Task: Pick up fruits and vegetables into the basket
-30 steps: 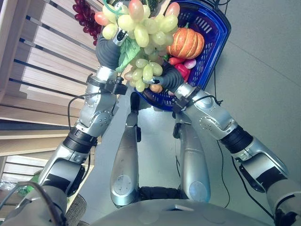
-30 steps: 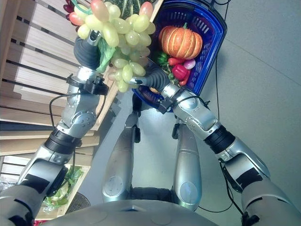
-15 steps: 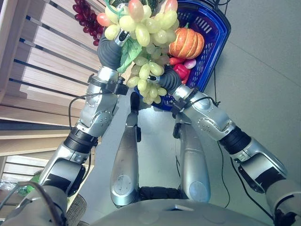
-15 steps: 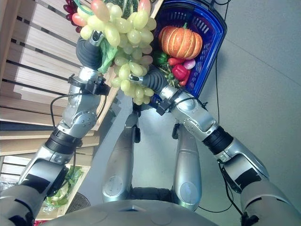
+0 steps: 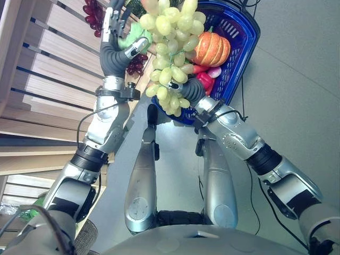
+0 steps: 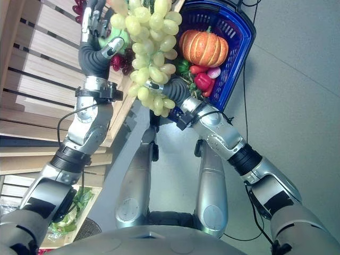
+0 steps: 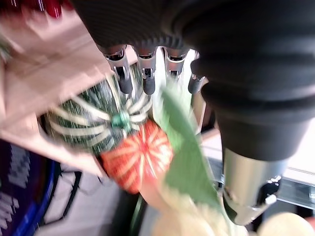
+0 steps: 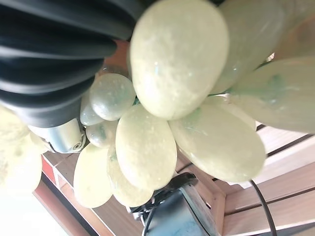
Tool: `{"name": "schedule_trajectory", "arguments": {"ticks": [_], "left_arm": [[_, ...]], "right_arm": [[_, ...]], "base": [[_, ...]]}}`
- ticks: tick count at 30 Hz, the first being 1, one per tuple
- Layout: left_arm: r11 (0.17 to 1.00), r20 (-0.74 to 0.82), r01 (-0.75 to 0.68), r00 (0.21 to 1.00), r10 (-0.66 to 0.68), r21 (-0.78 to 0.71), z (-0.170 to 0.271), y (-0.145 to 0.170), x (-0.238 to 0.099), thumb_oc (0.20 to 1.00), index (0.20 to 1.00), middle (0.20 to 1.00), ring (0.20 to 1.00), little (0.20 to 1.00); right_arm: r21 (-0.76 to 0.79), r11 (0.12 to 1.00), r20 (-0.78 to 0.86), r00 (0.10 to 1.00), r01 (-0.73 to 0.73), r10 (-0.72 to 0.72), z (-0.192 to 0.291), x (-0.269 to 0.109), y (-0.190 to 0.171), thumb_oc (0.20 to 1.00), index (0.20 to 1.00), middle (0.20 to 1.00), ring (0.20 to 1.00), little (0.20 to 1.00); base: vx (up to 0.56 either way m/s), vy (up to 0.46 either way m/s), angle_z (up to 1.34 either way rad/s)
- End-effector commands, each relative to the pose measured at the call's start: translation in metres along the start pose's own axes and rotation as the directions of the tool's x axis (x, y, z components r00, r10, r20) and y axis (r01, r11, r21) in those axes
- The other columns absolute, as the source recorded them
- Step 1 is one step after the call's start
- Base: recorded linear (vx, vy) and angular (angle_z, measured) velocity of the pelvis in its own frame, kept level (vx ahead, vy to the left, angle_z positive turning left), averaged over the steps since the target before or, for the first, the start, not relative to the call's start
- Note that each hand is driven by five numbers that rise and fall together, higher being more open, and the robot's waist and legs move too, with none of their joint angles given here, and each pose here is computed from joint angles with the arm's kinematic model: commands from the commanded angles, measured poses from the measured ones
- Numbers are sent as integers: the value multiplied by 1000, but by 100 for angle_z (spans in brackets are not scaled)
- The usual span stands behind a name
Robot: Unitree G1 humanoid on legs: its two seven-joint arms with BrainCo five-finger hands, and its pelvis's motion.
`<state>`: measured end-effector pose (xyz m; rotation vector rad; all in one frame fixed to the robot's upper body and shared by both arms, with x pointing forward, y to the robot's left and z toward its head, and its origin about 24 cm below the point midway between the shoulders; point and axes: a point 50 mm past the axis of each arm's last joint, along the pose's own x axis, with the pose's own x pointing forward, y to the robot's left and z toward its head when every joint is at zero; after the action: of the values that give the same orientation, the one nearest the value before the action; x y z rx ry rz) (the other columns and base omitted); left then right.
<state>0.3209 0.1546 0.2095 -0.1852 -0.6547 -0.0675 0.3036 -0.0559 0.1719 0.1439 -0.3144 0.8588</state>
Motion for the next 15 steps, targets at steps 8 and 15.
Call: {"name": "schedule_trajectory", "arguments": {"ticks": [8, 15], "left_arm": [[954, 51, -202, 979, 196, 221, -2, 36, 15, 1000, 1000, 1000, 1000, 1000], [830, 62, -296, 951, 304, 473, -15, 63, 20, 1000, 1000, 1000, 1000, 1000]], "right_arm": [[50, 998, 200, 978, 49, -58, 26, 8, 0, 200, 200, 200, 200, 200], [-8, 958, 103, 953, 286, -284, 10, -2, -40, 200, 200, 200, 200, 200]], "base": [[4, 41, -2], [-3, 32, -1]]}}
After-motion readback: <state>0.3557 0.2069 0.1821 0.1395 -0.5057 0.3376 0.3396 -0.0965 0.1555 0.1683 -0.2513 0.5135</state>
